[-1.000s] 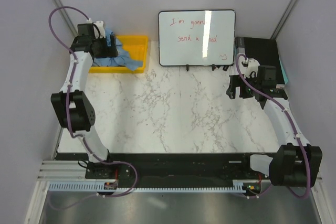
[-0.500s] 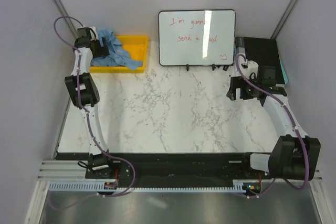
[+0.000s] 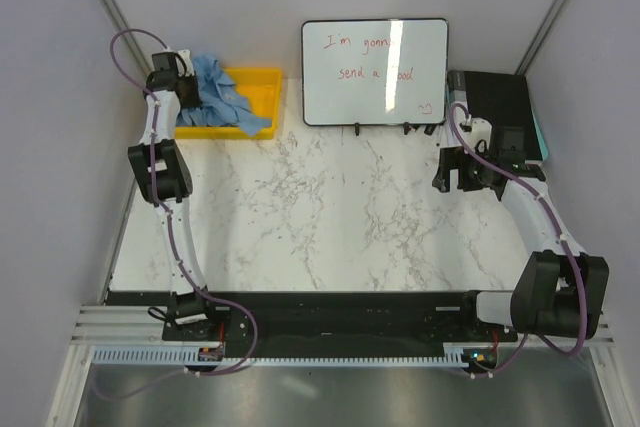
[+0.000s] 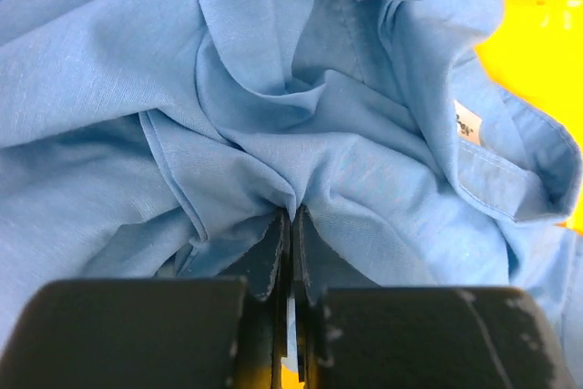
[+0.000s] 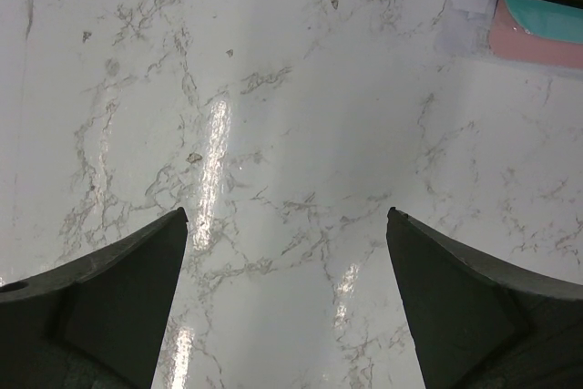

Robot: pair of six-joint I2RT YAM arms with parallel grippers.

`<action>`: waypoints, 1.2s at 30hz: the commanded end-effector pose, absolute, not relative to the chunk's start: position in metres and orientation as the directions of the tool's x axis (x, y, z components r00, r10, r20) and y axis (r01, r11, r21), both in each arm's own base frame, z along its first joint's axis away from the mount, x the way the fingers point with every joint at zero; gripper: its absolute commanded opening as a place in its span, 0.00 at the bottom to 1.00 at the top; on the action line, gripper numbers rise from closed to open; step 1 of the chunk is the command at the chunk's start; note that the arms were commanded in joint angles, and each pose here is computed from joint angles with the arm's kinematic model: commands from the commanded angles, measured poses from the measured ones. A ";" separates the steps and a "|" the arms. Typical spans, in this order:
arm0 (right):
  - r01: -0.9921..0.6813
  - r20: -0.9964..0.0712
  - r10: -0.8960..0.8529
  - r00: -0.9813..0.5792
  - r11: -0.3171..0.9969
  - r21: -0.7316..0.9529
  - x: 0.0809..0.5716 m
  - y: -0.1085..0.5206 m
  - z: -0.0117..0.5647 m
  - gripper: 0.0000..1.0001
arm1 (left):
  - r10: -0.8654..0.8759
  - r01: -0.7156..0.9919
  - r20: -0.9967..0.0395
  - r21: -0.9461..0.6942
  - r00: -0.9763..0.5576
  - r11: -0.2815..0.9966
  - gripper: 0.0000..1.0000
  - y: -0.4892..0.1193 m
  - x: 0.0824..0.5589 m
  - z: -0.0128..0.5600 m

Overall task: Fold and stack the long sleeve shirts
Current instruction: Grab the shirt from the pile, then move the shirt to the center of the board

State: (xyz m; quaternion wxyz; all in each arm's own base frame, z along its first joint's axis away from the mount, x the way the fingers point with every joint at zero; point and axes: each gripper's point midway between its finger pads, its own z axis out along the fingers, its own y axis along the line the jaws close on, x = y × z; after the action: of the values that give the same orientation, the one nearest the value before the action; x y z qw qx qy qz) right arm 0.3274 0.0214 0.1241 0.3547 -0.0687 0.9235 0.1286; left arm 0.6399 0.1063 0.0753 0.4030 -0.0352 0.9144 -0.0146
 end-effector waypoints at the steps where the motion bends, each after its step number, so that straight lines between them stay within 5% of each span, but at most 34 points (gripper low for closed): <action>1: -0.244 -0.712 -0.041 -0.701 0.952 0.186 0.338 0.022 0.144 0.98 | -0.093 0.060 -0.853 -0.144 -0.514 0.988 0.02 0.078 0.652 0.180; 9: -0.274 -0.731 -0.025 -0.682 0.935 0.224 0.337 0.031 0.155 0.98 | -0.039 0.226 -0.999 -0.040 -0.008 0.973 0.02 0.014 0.571 0.475; 16: -0.287 -0.757 -0.002 -0.654 0.926 0.246 0.337 0.035 0.170 0.98 | -0.085 0.384 -0.967 0.014 0.240 0.923 0.02 -0.062 0.455 0.607; 20: -0.295 -0.772 0.014 -0.636 0.919 0.260 0.336 0.037 0.179 0.98 | -0.157 0.492 -0.888 0.085 0.431 0.866 0.02 -0.110 0.350 0.687; 27: -0.285 -0.783 0.050 -0.620 0.916 0.284 0.334 0.033 0.188 0.98 | -0.354 0.702 -0.852 0.021 0.385 0.712 0.02 -0.160 0.266 0.715; 36: -0.269 -0.794 0.077 -0.603 0.917 0.294 0.331 0.026 0.193 0.98 | -0.245 0.908 -0.966 -0.174 -0.082 0.381 0.02 -0.243 0.276 0.587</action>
State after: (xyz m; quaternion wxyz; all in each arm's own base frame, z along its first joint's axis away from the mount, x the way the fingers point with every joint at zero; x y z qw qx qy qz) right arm 0.3248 0.0259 0.1690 0.4058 -0.0473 0.8926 0.1904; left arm 0.2588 -0.2029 0.6582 0.7274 0.2605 0.4944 -0.3983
